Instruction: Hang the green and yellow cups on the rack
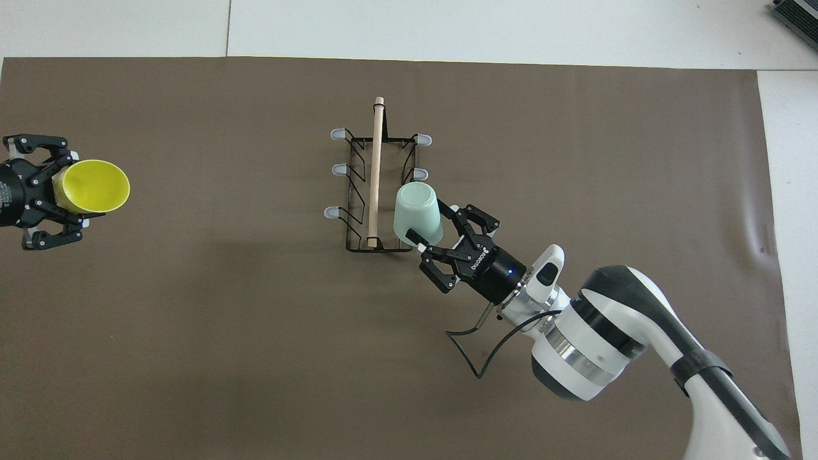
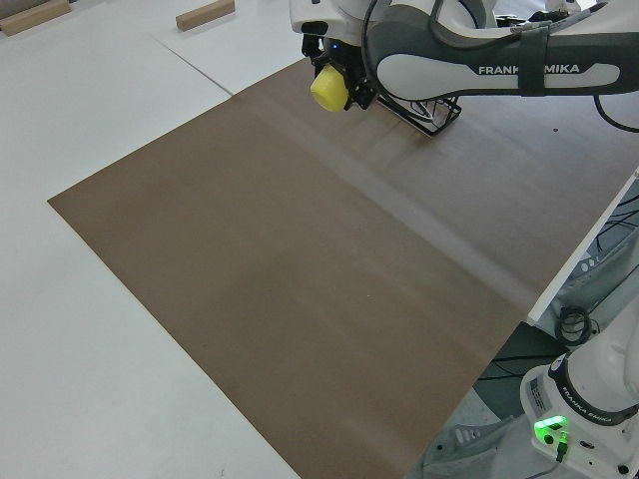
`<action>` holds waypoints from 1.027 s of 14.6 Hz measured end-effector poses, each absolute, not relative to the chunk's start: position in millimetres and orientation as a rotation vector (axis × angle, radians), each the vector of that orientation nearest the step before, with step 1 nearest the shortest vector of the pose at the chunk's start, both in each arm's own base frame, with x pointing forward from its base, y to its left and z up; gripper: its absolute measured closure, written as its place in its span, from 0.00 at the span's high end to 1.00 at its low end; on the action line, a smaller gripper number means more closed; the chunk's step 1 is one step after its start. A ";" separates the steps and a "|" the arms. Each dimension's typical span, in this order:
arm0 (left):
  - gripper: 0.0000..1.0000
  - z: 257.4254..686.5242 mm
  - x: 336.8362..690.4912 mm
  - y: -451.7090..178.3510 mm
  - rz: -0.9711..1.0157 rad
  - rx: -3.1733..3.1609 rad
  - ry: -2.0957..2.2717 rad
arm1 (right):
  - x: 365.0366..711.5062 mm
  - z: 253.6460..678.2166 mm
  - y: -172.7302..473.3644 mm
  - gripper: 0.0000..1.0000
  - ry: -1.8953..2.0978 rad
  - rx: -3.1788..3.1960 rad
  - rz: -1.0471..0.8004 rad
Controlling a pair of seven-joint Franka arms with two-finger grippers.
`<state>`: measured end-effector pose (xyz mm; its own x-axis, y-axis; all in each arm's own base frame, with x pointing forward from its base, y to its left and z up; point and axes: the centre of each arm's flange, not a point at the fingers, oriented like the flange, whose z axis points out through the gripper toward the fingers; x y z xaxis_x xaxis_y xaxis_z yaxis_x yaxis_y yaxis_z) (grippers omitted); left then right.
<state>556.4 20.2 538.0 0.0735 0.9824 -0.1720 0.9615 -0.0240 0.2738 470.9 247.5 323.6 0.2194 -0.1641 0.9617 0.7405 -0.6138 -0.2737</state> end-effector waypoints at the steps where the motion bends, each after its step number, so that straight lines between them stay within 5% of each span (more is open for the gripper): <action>1: 0.68 538.6 556.8 12.5 0.107 2.060 1.942 | 472.9 325.3 246.6 0.68 -0.538 -1.729 -1.503; 15: 0.68 549.2 570.6 -46.8 0.467 2.244 1.999 | 482.1 323.0 237.8 0.68 -0.548 -1.756 -1.527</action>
<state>570.6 -46.8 549.2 0.0911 0.9829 0.1599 0.9521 -0.1330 0.2753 482.1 237.8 323.0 0.2028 -0.1444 0.9685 0.7270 -0.6404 -0.2478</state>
